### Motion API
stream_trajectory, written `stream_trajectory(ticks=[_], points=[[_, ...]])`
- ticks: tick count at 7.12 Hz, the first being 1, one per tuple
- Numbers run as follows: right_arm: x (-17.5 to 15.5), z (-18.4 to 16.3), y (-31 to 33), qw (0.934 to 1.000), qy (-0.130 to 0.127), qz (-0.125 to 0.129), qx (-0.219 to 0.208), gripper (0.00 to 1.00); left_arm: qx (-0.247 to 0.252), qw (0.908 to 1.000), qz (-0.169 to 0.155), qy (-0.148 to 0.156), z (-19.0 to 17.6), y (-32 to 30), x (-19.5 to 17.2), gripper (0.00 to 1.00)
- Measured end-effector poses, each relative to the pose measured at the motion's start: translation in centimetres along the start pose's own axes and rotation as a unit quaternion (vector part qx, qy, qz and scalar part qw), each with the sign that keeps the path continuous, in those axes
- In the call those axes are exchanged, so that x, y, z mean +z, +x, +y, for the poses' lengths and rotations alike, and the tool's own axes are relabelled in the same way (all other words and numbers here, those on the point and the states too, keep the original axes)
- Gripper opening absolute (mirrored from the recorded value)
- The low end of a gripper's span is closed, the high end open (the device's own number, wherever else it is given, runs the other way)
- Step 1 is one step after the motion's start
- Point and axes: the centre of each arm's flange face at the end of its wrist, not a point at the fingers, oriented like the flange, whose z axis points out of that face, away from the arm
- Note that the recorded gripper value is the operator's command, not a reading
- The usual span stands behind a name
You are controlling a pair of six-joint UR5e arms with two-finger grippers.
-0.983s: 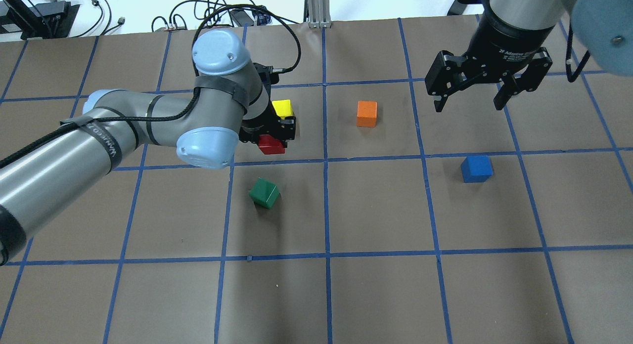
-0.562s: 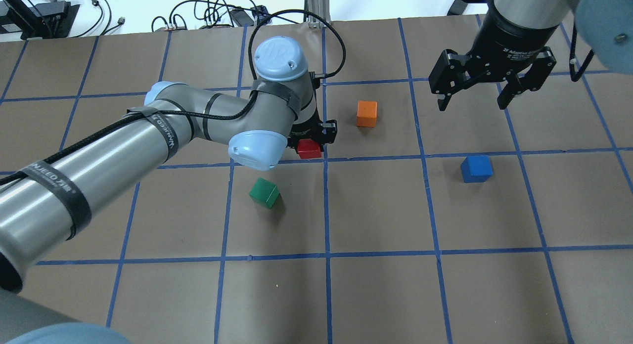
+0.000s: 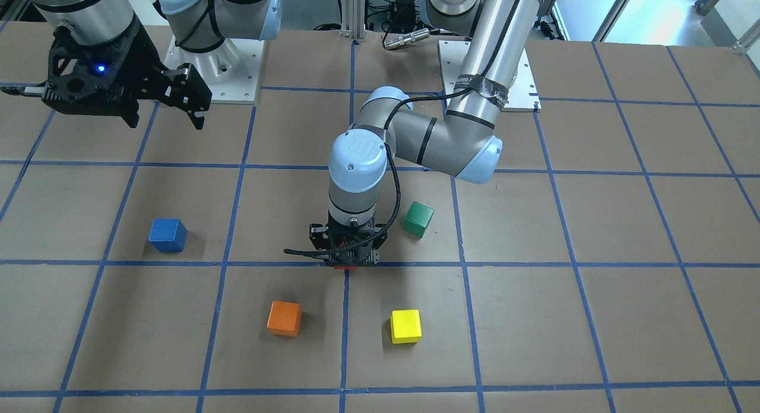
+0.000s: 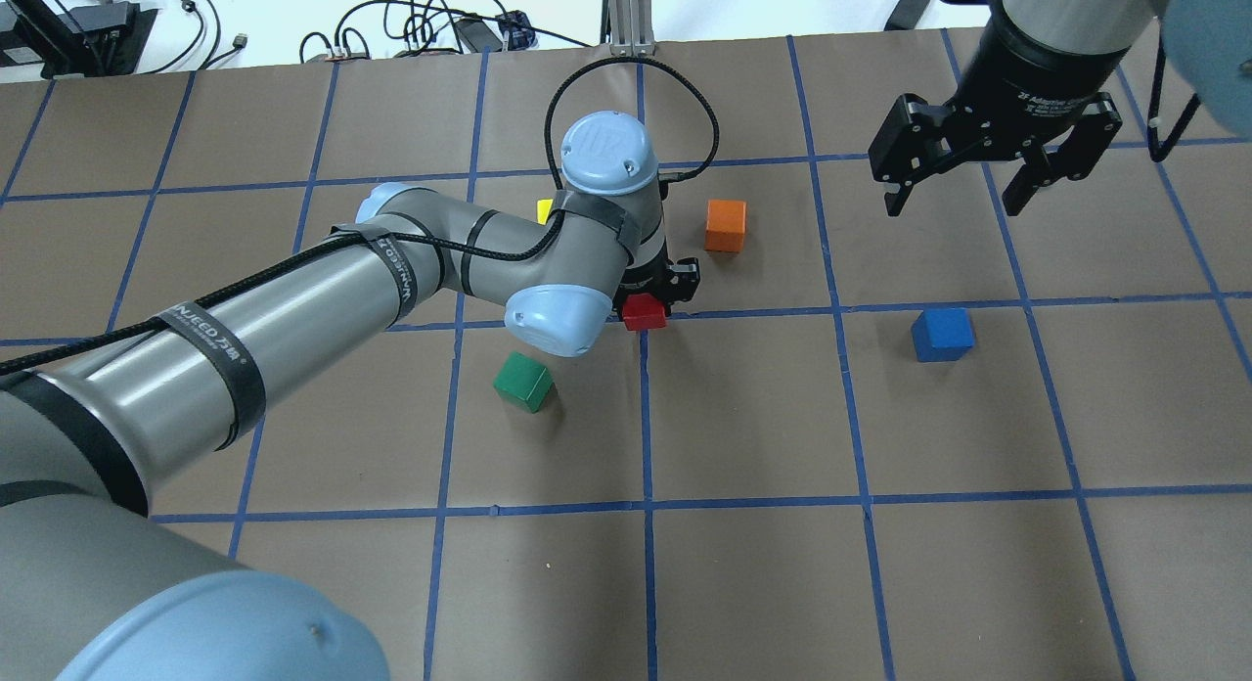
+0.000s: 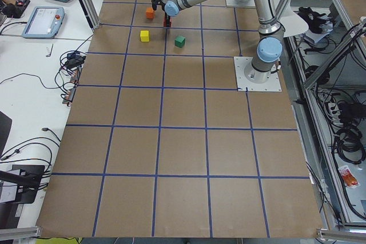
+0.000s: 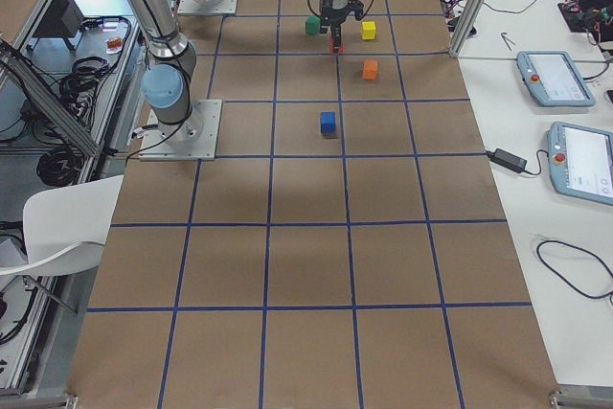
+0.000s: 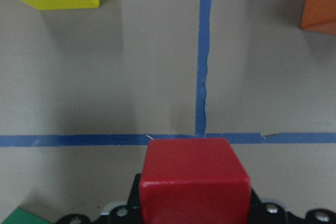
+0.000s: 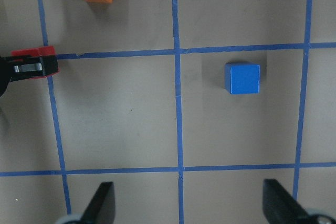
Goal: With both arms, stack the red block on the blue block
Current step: 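Lift the red cube with the left gripper and carry it toward the table center, then open the left gripper to release the red cube and raise it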
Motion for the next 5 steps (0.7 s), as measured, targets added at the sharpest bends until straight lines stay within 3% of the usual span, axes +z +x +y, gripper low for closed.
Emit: stream_trajectory(ticks=[3,5], points=[[0.3,0.0,-0.4,1.0,-0.004,-0.005,0.003,1.0,-0.009,0.9997,0.008,0.021,-1.4,-1.8,-3.4,1.0],[1.3,-0.2,-0.3,0.9999,-0.014,0.0,0.0,1.0,-0.001,0.9998,0.005,0.02,-3.7,-6.5,-9.9,1.0]])
